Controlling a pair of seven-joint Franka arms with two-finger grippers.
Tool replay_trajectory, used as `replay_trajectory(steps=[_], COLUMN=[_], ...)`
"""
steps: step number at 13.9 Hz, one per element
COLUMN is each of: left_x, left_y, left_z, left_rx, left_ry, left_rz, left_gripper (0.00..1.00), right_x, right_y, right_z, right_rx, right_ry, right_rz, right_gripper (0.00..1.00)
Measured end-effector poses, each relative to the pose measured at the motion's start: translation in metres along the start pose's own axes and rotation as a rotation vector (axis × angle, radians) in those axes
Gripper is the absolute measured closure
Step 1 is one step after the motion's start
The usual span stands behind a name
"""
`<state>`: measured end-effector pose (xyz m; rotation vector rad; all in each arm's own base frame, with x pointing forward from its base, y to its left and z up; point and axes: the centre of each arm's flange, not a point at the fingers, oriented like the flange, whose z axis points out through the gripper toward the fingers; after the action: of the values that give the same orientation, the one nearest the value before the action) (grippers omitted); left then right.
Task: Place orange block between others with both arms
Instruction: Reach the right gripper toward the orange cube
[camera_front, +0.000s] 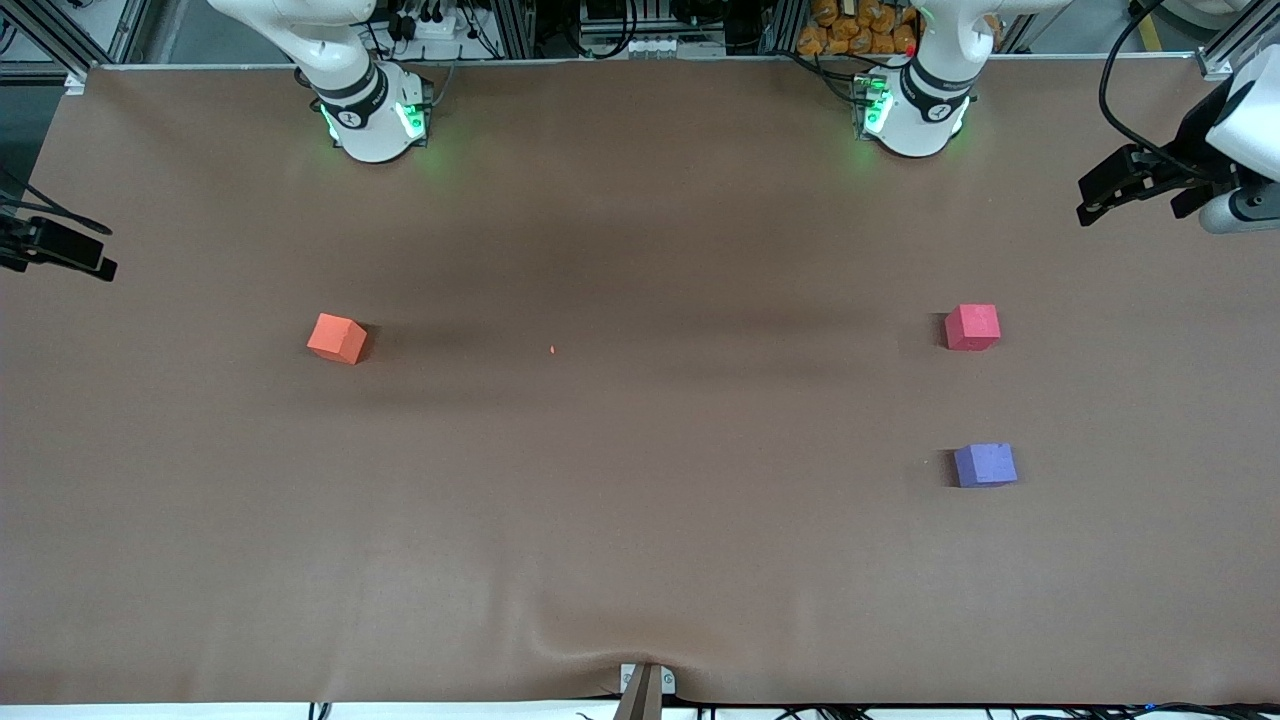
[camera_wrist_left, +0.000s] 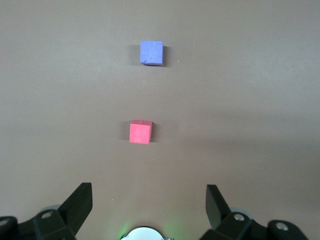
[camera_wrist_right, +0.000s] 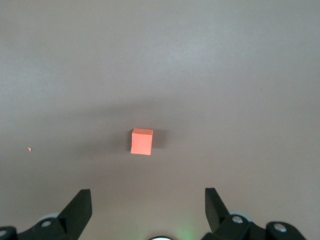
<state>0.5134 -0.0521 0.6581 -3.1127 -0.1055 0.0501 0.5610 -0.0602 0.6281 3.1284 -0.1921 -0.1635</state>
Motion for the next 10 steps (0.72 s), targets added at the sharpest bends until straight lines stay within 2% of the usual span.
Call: replay_trajectory(steps=[5,10], left_x=[-0.001,0.000], left_y=[0.000,0.002], left_z=[-0.002,0.001], left_rx=[0.000,0.002], left_ry=[0.001,-0.008], left_rz=[0.000,0.005], left_gripper=[0.00,0.00], right_x=[0.000,0.005], right_y=[-0.001,-0.002], right_z=[0.004,0.028], right_rx=[0.000,-0.001], right_ry=[-0.008,-0.036], right_rz=[-0.002,-0.004], right_gripper=[0.00,0.00])
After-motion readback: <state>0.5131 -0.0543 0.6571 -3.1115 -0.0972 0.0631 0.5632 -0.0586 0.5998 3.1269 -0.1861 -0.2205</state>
